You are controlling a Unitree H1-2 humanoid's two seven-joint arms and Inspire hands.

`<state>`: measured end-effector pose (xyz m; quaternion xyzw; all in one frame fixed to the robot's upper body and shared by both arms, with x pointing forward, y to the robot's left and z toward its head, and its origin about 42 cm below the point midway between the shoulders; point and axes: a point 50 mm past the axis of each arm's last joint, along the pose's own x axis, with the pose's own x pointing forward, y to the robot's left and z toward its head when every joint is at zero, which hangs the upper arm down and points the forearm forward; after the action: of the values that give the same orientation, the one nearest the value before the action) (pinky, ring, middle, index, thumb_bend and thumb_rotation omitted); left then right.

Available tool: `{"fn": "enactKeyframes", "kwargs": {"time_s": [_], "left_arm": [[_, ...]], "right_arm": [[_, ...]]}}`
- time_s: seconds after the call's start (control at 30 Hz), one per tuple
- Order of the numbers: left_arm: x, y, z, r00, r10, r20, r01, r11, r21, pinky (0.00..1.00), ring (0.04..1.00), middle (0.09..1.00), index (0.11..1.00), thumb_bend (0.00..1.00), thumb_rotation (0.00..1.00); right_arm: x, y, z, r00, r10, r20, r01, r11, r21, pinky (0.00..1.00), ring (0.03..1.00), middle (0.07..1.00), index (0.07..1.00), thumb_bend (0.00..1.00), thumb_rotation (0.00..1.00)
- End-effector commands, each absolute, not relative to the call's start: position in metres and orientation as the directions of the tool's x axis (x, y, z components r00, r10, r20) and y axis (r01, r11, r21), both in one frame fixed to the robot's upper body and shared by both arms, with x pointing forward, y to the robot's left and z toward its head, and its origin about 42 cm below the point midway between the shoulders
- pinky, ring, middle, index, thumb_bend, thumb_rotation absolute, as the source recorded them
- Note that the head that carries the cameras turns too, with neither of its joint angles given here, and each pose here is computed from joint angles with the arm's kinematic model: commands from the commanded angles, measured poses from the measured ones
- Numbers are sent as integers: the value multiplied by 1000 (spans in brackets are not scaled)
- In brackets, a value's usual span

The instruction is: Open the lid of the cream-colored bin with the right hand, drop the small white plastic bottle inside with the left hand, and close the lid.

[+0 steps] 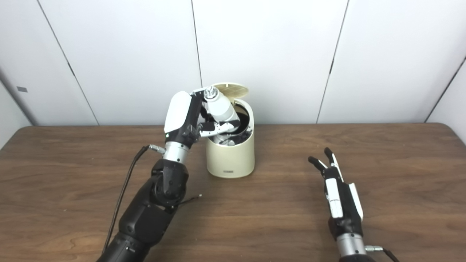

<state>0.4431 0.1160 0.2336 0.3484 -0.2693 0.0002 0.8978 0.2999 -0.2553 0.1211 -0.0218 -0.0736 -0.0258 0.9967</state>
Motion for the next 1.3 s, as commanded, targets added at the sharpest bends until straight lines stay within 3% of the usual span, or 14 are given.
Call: {"fn": "enactKeyframes", "kwargs": {"time_s": [0.0, 0.63, 0.73, 0.77, 0.87, 1.27], "left_arm": [[449, 114, 248, 847, -201, 492, -190, 750, 634, 601, 596, 623, 618, 997, 87], [446, 113, 249, 835, -204, 512, -195, 760, 620, 557, 579, 623, 616, 1000, 83], [444, 113, 248, 823, -178, 539, -205, 793, 574, 460, 507, 570, 570, 927, 10], [443, 113, 248, 822, -173, 543, -208, 796, 569, 445, 491, 557, 523, 687, 29], [441, 114, 246, 797, -147, 586, -221, 832, 509, 384, 439, 522, 487, 508, 7], [426, 120, 260, 742, -72, 666, -245, 897, 369, 328, 425, 522, 470, 474, 0]], "right_arm": [[291, -250, 105, 993, -52, 107, 53, 999, -10, 1000, 932, 849, 978, 633, 978], [289, -256, 102, 993, -64, 104, 67, 998, -20, 982, 930, 855, 977, 620, 981], [289, -258, 101, 993, -64, 101, 66, 998, -24, 986, 929, 855, 976, 625, 983], [289, -258, 100, 993, -64, 100, 67, 997, -24, 988, 929, 854, 975, 627, 983], [288, -258, 101, 993, -68, 100, 70, 997, -17, 977, 925, 852, 970, 619, 979], [289, -263, 97, 993, -69, 91, 72, 997, -28, 980, 927, 850, 964, 633, 975]]}}
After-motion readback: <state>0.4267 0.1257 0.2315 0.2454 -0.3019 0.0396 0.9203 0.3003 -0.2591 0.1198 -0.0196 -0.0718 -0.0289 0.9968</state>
